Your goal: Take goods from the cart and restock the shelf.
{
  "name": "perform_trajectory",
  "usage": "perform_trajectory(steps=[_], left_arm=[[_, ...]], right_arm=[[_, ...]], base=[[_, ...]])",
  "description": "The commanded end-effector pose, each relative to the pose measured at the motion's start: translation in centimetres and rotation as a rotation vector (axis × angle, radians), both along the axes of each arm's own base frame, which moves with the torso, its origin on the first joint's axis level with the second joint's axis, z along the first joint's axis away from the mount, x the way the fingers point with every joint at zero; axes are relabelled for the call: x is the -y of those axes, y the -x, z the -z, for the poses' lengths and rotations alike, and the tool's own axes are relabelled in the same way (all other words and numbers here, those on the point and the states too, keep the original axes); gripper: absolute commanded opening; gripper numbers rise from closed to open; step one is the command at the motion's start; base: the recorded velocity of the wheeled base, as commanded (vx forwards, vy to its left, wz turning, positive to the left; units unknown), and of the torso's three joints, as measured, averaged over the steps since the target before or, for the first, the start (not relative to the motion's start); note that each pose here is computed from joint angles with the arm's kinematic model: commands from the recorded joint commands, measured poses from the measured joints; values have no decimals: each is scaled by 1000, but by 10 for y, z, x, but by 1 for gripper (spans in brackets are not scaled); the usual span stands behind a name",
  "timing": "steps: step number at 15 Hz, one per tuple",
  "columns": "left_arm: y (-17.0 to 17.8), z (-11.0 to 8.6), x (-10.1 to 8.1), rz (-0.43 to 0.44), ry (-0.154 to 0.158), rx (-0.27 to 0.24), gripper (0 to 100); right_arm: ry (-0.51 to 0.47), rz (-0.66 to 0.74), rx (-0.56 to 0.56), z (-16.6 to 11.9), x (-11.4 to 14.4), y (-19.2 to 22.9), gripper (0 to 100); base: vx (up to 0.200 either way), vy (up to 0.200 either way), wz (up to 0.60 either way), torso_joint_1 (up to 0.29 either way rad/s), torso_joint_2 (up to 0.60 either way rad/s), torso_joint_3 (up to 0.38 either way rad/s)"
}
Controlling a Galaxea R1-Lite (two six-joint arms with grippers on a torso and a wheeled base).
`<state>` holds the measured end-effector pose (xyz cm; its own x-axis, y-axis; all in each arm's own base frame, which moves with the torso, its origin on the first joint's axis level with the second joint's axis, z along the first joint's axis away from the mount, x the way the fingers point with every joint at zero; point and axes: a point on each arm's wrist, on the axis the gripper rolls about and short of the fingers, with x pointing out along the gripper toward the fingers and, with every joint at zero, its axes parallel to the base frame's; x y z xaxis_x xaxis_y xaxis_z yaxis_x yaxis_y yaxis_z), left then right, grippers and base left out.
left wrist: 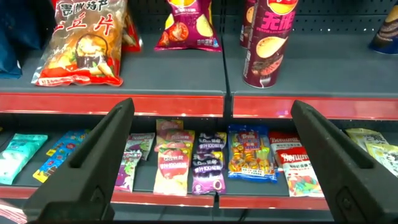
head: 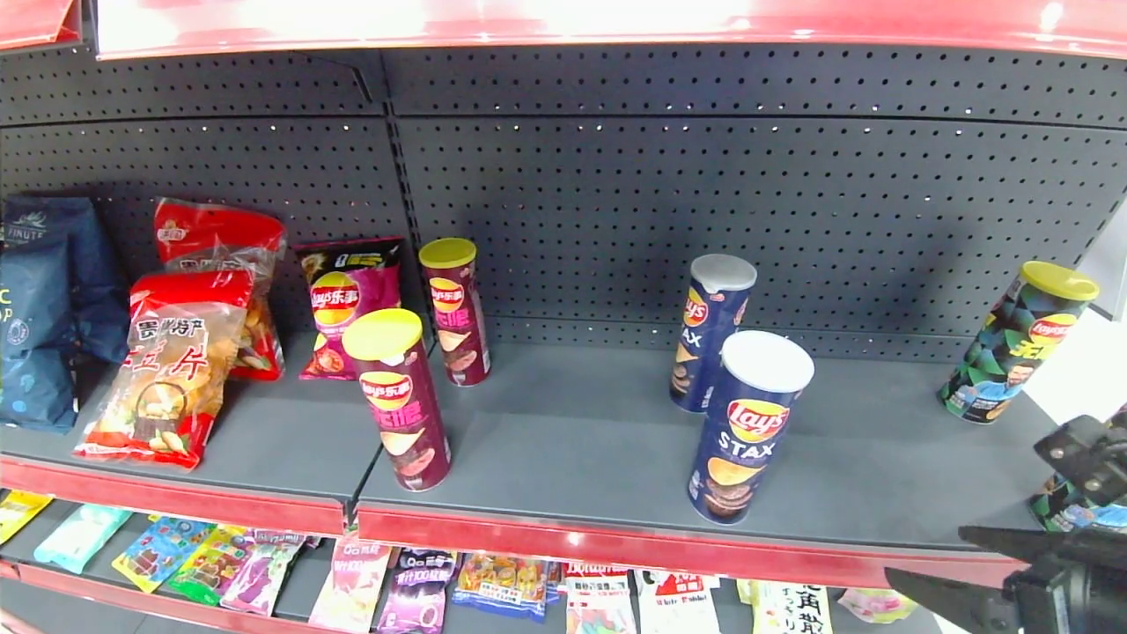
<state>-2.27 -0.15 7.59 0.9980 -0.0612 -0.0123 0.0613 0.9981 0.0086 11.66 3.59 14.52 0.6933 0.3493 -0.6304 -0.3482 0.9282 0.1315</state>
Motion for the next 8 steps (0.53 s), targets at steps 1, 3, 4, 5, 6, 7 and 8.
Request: perform_trajectory(steps=[1,3,4,5,6,7,8], left_arm=[[0,0,0,0,0,0,100],[0,0,0,0,0,0,100],[0,0,0,0,0,0,100],[0,0,0,0,0,0,100],[0,0,0,0,0,0,100],[0,0,0,0,0,0,100],[0,0,0,0,0,0,100]], right_arm=[[18,1,-128,14,-10,-28,100],[14,1,-135,15,-18,-49,100],[22,7,-132,19,-22,-61,100],[40,26,-129,23,-24,-71,100],[64,46,-133,29,-26,-79,100],[77,56,-138,32,-28,-85,100],[80,57,-144,34,-30,-90,100]], base=[[0,0,0,0,0,0],[0,0,0,0,0,0],[0,0,0,0,0,0],[0,0,0,0,0,0],[0,0,0,0,0,0],[0,0,0,0,0,0],[0,0,0,0,0,0]])
